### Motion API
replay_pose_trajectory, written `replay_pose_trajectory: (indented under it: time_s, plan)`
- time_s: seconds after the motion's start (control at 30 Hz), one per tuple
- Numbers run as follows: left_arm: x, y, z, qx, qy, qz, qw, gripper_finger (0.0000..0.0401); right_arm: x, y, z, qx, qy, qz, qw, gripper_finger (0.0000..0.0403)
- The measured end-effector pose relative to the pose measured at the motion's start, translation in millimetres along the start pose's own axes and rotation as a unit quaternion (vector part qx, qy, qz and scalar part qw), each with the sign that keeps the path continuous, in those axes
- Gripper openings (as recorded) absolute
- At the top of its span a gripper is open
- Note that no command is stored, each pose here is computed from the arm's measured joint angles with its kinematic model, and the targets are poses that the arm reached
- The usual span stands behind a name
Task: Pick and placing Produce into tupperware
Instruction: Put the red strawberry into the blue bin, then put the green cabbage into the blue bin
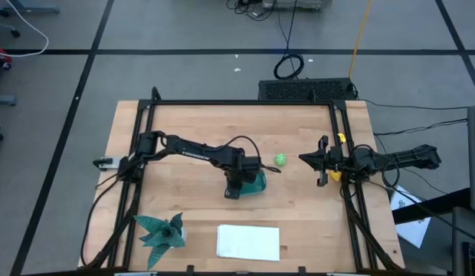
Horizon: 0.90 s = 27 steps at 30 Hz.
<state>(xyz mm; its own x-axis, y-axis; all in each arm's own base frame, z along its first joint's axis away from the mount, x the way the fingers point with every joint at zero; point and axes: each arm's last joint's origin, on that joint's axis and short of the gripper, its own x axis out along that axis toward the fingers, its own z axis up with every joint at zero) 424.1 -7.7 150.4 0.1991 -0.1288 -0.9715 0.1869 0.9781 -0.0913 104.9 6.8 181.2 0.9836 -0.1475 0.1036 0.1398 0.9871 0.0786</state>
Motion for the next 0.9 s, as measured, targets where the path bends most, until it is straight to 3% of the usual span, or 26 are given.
replay_pose_trajectory:
  time_s: [0.33,0.6,0.9]
  plan:
    - [1,0,0,0.000,0.000,-0.001,1.000,0.0239,0,0,0,0.000,0.000,0.000,1.000,0.0000]
    - [-2,0,1,0.000,0.002,-0.001,1.000,0.0245,0,0,0,0.000,0.000,0.000,1.000,0.0000]
    - [-26,0,18,0.014,-0.019,0.016,1.000,0.0246,0,0,0,0.005,0.000,0.000,1.000,0.0000]
